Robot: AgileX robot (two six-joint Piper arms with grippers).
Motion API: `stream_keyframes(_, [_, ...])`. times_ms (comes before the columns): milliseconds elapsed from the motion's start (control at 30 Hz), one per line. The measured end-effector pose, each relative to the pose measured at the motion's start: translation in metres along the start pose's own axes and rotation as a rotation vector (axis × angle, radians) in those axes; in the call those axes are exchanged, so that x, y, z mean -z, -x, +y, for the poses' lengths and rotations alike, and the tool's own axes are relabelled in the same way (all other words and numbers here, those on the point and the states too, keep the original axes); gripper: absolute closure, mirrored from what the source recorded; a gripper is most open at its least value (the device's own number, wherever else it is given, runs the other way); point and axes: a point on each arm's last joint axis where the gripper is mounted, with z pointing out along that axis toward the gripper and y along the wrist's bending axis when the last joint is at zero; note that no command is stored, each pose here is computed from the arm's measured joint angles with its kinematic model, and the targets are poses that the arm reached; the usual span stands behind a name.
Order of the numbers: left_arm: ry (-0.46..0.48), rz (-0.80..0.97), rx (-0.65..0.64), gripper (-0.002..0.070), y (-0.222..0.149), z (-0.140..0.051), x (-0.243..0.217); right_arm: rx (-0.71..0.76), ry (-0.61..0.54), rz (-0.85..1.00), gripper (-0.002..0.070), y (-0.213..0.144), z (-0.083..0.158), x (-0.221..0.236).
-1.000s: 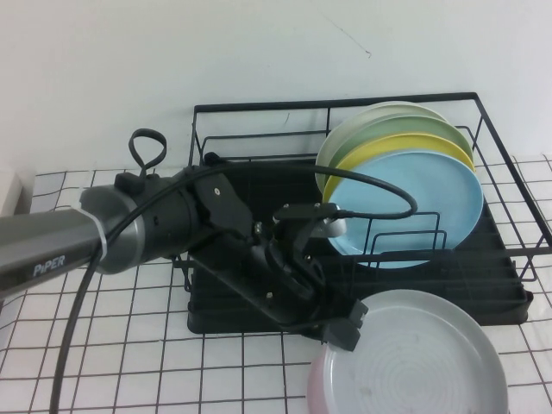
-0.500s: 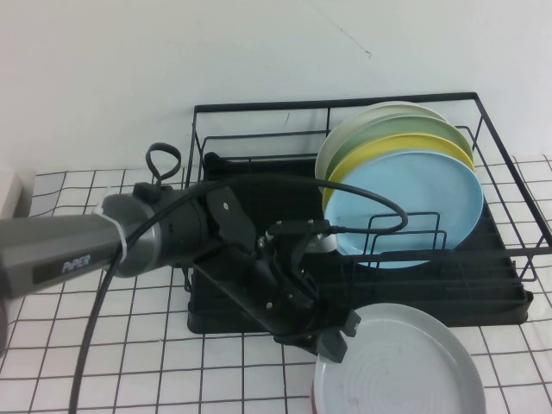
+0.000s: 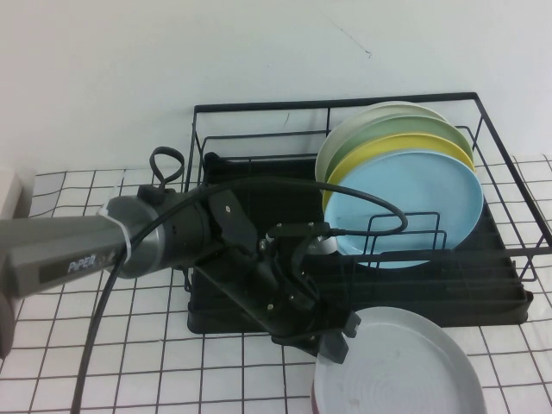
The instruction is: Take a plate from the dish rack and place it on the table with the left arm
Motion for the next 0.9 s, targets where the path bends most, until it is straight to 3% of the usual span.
stream_keyframes(200, [-0.049,-0.029,0.050,0.0293,0.004,0.002,0.004,0.000,0.000,0.000,0.0678,0.000,0.000,0.000])
stream_keyframes(333, [-0.129,-0.021,0.072,0.0228,0.005,0.002,0.010,0.000,0.000,0.000,0.0678,0.000,0.000,0.000])
stream_keyframes(467, [-0.187,0.009,0.032,0.0309,0.011,-0.006,0.021,0.000,0.000,0.000,0.0678,0.000,0.000,0.000])
stream_keyframes(667, [-0.136,0.004,-0.133,0.0606,0.018,-0.024,0.054,0.000,0.000,0.000,0.0678,0.000,0.000,0.000])
stream_keyframes(900, [-0.002,-0.152,-0.320,0.0671,0.016,-0.049,0.111,0.000,0.000,0.000,0.0678,0.000,0.000,0.000])
